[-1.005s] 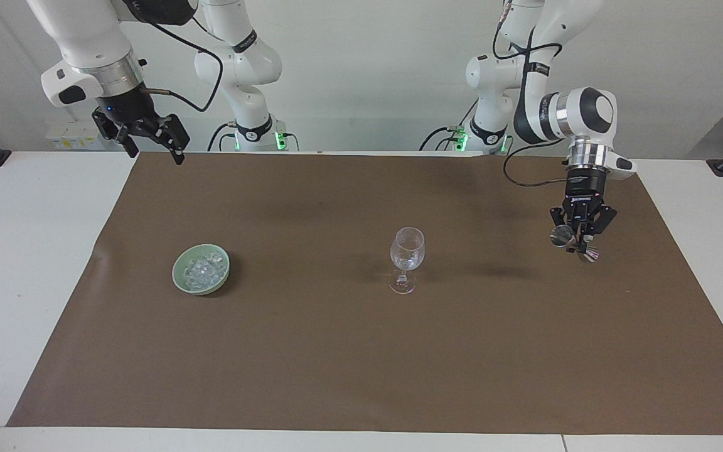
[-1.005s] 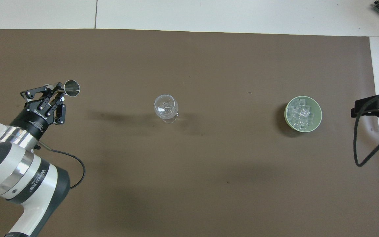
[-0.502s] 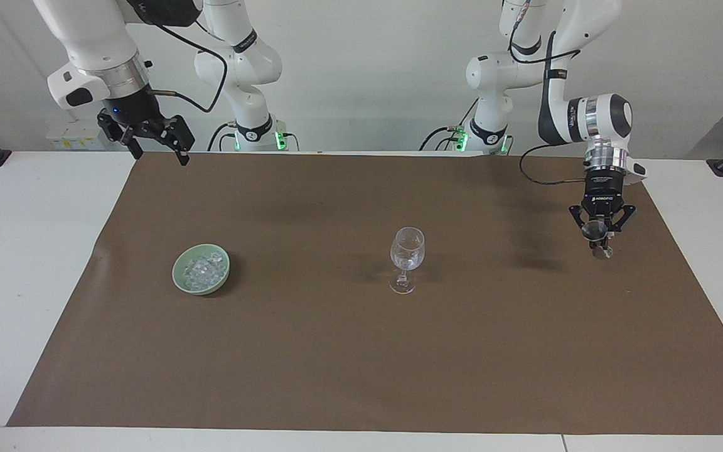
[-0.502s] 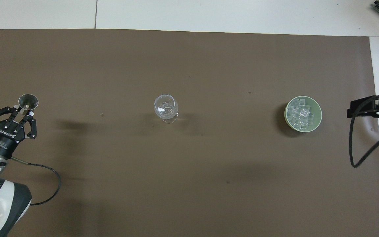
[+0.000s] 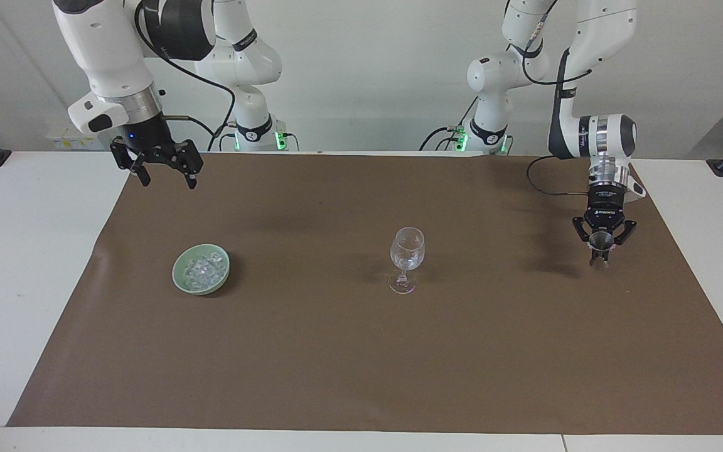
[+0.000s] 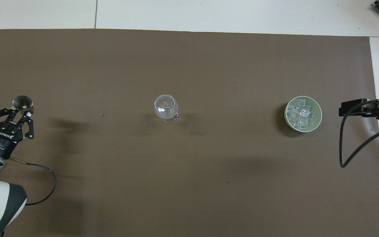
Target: Pour wine and add ice with both arms
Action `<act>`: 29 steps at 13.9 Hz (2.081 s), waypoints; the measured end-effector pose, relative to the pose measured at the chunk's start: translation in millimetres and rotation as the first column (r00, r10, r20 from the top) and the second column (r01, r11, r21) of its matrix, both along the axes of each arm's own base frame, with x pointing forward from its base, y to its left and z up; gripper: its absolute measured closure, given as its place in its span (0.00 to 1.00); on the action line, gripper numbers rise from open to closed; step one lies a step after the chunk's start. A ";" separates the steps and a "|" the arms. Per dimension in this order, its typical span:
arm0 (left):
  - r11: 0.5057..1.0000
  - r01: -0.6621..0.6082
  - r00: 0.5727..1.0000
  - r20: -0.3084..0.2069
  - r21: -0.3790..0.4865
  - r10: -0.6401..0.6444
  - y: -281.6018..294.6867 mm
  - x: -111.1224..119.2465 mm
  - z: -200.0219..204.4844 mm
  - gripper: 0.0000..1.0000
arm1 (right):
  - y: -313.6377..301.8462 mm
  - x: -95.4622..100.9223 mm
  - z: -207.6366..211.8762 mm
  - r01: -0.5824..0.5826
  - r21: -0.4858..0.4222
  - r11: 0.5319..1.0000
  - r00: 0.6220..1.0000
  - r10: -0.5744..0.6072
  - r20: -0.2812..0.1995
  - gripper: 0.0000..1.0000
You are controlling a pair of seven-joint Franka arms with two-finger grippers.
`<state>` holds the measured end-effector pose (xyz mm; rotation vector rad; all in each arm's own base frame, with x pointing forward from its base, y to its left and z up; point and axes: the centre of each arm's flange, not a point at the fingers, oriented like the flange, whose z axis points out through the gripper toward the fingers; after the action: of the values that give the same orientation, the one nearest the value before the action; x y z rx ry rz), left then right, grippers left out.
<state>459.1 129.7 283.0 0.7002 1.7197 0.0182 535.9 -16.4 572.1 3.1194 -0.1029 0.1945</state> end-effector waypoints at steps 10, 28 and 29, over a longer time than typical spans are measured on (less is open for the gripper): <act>0.997 -0.008 0.999 -0.038 -0.074 0.005 7.2 49.7 -23.5 0.79 | -0.5 27.2 -89.9 -0.224 -0.029 0.974 0.974 0.224 -0.020 0.00; 0.980 -0.052 0.994 -0.105 -0.192 0.032 16.0 75.8 -53.3 0.79 | -13.3 36.9 -233.5 -0.304 -0.042 0.952 0.952 0.301 -0.050 0.29; 0.980 -0.052 0.994 -0.105 -0.193 0.032 16.1 75.9 -53.3 0.79 | -15.5 37.2 -234.6 -0.300 -0.044 0.953 0.953 0.298 -0.047 0.31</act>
<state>535.0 145.9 229.6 0.5268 1.8044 -0.1573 573.1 -31.9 337.6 3.0687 0.3721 0.1351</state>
